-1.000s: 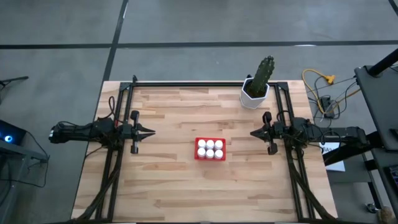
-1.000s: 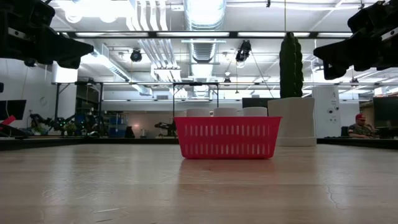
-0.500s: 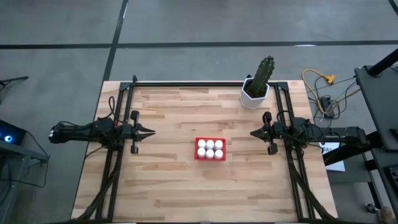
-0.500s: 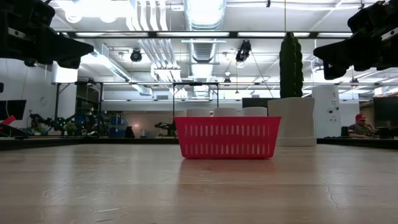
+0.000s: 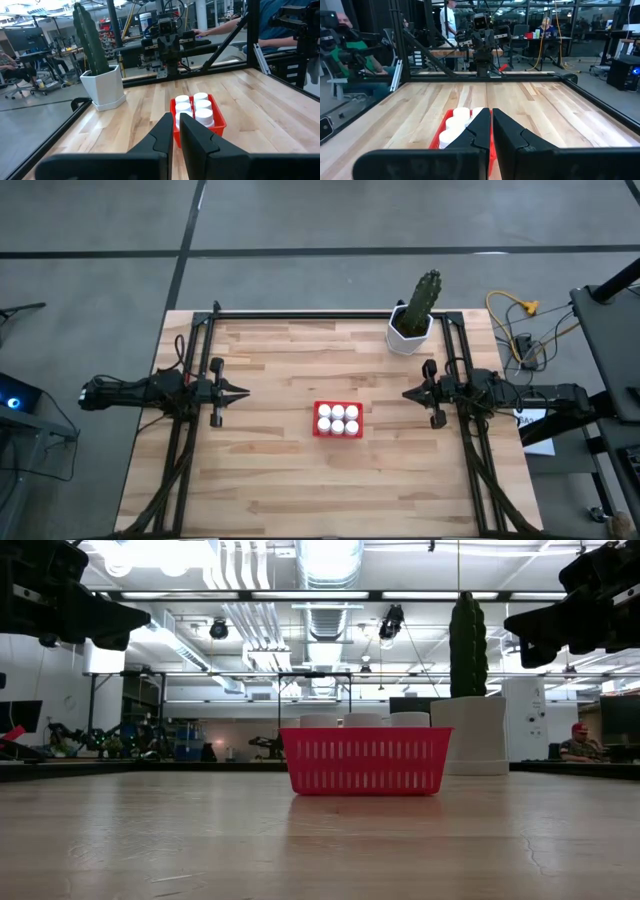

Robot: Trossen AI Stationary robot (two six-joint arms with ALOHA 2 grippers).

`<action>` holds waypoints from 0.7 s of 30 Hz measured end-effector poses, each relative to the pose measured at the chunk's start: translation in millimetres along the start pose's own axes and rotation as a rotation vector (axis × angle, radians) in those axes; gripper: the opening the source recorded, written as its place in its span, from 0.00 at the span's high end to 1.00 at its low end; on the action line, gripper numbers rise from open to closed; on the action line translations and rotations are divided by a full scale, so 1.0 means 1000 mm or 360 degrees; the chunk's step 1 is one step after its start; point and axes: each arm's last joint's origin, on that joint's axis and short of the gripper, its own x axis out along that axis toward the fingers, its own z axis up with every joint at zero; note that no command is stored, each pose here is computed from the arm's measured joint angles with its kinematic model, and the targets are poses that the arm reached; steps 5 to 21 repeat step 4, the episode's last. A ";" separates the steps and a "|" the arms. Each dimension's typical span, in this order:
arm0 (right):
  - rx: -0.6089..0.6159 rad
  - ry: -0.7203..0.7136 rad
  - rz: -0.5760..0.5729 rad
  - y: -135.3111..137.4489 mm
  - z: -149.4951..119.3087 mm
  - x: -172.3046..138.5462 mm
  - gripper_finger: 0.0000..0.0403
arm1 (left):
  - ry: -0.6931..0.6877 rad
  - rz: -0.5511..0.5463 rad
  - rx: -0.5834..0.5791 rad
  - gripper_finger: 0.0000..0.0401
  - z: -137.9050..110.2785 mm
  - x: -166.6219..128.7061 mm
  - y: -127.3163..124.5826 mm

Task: Pick and place pill bottles into a basket
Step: Return to Home Position

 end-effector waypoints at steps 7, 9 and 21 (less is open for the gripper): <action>-0.0002 0.0000 0.0000 0.000 0.000 0.000 0.98 | 0.0000 0.0000 0.0000 0.96 0.000 0.000 0.000; -0.0002 0.0000 0.0000 0.000 0.000 0.000 0.98 | 0.0000 0.0000 0.0000 0.96 0.000 0.000 0.000; -0.0002 0.0000 0.0000 0.000 0.000 0.000 0.98 | 0.0000 0.0000 0.0000 0.96 0.000 0.000 0.000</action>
